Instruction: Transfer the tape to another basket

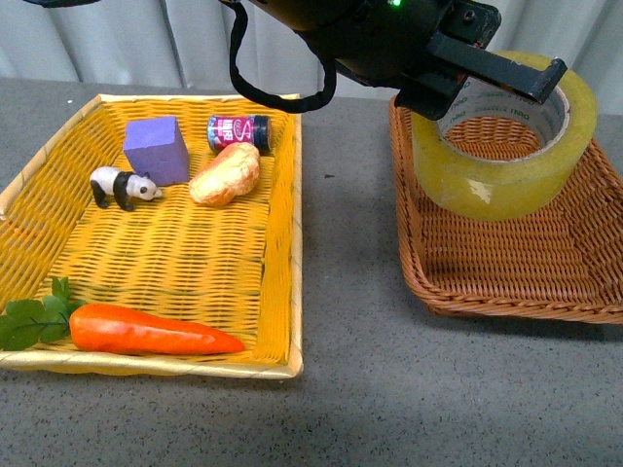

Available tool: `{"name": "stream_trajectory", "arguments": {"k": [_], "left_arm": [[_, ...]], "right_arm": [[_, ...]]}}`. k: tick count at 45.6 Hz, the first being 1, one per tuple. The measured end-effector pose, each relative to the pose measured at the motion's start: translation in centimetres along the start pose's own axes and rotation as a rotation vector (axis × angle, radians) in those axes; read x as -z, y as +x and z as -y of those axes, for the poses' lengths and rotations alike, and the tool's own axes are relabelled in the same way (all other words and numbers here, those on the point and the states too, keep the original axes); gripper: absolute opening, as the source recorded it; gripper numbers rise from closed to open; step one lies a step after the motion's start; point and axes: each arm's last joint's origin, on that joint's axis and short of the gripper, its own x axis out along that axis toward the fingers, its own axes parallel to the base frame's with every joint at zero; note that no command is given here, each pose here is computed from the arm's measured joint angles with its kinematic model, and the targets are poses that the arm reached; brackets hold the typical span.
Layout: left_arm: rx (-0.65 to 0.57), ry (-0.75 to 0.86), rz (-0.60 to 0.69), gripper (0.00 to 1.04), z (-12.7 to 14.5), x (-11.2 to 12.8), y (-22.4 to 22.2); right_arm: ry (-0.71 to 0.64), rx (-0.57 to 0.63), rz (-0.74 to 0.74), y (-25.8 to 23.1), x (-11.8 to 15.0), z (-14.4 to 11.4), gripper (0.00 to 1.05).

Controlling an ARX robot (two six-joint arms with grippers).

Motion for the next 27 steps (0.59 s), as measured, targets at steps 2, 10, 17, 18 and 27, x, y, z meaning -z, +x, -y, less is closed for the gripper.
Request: {"name": "stream_trajectory", "arguments": {"k": [2,10,17,18,27], "left_arm": [[-0.001,0.002,0.000,0.15,0.0,0.0,0.0],[-0.002,0.004,0.000,0.15,0.0,0.0,0.0],[0.001,0.006,0.001,0.15,0.0,0.0,0.0],[0.001,0.006,0.001,0.15,0.0,0.0,0.0],[-0.005,0.004,0.000,0.15,-0.1,0.0,0.0]], "right_arm": [[-0.035,0.056,-0.099,0.0,0.1,0.0,0.96],[-0.056,-0.032,-0.188,2.1,-1.3,0.2,0.96],[0.008,-0.141,-0.259,6.9,-4.6,1.3,0.96],[0.007,-0.165,-0.310,7.8,-4.8,1.3,0.96],[0.039,-0.275,-0.510,13.8,-5.9,0.7,0.96]]}}
